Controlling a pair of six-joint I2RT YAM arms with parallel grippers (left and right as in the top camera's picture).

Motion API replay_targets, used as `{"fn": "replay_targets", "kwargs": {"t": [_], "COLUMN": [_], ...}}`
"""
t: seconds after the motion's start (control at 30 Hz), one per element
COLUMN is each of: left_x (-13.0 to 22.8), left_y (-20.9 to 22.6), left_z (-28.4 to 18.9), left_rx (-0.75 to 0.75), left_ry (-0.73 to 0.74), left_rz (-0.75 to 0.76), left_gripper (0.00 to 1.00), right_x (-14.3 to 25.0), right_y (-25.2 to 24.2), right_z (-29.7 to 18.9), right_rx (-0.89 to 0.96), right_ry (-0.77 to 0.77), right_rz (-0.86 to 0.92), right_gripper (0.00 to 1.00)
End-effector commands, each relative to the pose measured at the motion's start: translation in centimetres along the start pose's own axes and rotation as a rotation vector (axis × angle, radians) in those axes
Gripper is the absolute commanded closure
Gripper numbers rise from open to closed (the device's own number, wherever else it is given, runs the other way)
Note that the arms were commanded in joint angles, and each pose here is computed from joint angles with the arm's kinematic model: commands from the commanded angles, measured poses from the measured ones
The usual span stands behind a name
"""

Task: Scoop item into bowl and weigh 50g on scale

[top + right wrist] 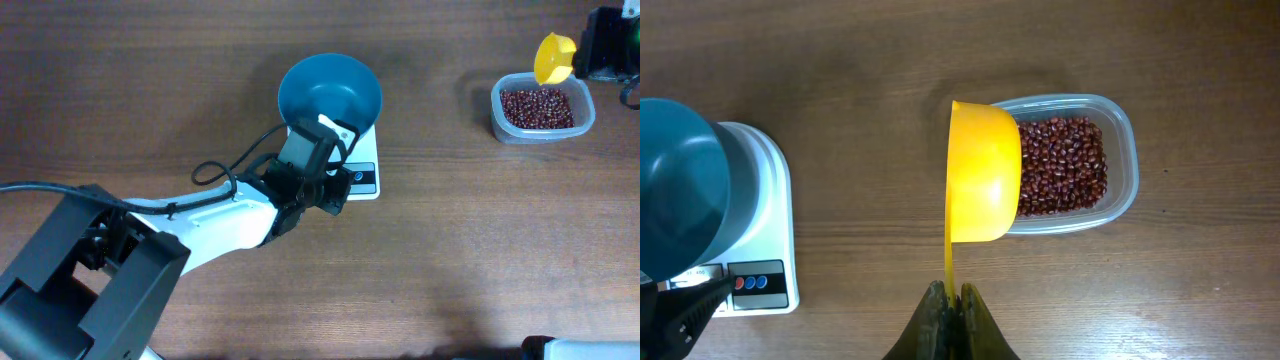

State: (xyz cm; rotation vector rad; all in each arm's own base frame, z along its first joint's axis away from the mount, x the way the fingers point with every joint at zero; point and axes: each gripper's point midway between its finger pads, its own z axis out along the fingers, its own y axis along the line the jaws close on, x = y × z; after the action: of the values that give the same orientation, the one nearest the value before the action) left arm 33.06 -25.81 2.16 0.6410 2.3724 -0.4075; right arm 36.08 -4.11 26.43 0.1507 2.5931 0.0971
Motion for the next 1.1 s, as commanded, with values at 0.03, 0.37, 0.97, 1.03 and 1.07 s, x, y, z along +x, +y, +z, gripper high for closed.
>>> {"fn": "replay_targets", "kwargs": {"t": [0.03, 0.37, 0.97, 1.03, 1.07], "left_x": [1.3, 2.3, -11.3, -10.8, -10.5], "left_y": [-0.6, -0.1, 6.7, 9.4, 10.3], "left_z": [1.1, 0.9, -30.3, -31.3, -31.3], "left_rx": [0.009, -0.025, -0.384, -0.459, -0.478], "left_ry": [0.033, 0.075, -0.692, -0.700, -0.689], "left_rz": [0.030, 0.030, -0.168, -0.215, -0.228], "left_gripper": [1.00, 1.00, 1.00, 0.99, 0.99], "right_x": [-0.5, -0.5, -0.6, -0.3, -0.2], "right_y": [-0.2, -0.2, -0.2, -0.2, -0.2], "right_z": [-0.2, -0.2, -0.2, -0.2, -0.2], "right_rx": [0.011, 0.011, 0.012, 0.012, 0.012], "right_ry": [-0.016, -0.017, -0.022, -0.011, -0.004], "right_rz": [0.001, 0.001, -0.056, -0.059, -0.080], "right_gripper": [0.96, 0.96, 0.96, 0.96, 0.96]}}
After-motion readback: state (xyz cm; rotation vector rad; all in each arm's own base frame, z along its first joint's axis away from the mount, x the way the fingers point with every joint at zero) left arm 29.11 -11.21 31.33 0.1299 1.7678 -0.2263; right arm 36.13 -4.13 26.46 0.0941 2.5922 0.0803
